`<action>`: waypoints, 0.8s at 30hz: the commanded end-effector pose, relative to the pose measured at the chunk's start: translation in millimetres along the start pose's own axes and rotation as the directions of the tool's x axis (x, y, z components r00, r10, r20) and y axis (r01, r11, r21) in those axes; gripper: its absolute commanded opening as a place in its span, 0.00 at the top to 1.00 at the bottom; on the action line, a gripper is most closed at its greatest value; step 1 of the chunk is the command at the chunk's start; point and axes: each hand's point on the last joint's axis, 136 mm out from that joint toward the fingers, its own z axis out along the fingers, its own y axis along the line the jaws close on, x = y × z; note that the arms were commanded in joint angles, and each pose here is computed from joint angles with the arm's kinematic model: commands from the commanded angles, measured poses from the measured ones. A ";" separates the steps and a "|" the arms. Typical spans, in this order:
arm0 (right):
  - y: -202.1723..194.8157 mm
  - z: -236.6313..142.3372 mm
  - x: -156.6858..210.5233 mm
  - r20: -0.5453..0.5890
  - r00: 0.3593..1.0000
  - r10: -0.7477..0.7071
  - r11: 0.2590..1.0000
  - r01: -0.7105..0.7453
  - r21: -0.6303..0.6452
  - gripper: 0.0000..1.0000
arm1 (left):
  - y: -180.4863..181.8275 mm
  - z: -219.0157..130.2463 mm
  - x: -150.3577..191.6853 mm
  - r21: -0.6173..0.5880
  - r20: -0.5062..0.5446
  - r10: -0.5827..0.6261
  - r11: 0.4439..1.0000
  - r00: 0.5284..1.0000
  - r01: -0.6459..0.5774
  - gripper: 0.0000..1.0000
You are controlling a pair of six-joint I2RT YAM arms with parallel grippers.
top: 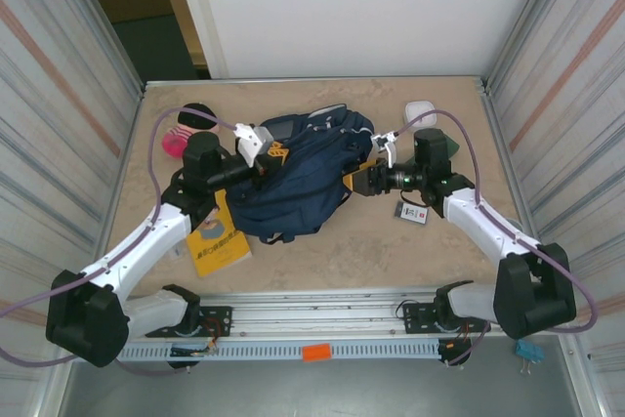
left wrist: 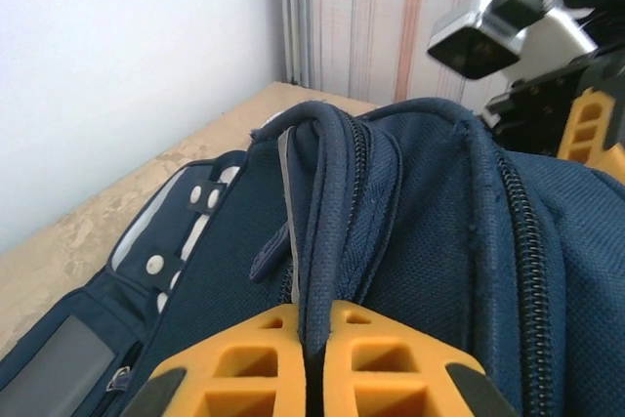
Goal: Pack the student bag
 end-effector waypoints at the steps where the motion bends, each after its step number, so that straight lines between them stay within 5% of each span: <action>1: 10.6 3.0 -10.2 0.000 0.999 -0.042 0.995 0.041 -0.087 0.24 | -14.7 -13.4 -62.3 0.072 0.209 0.091 0.992 0.974 -0.108 1.00; 9: 27.0 6.9 -18.4 -0.007 0.995 -0.100 0.979 0.097 -0.178 0.26 | -20.3 -13.6 -64.9 0.119 0.217 0.083 0.987 0.973 -0.111 1.00; 16: 39.0 0.1 -13.3 -0.029 0.993 -0.113 0.973 0.105 -0.204 0.53 | -17.1 -12.2 -62.0 0.109 0.210 0.078 0.989 0.975 -0.103 1.00; 24: 42.4 -1.4 -5.6 -0.051 0.994 -0.097 0.972 0.083 -0.222 0.67 | -15.8 -11.1 -62.8 0.109 0.215 0.070 0.989 0.974 -0.096 1.00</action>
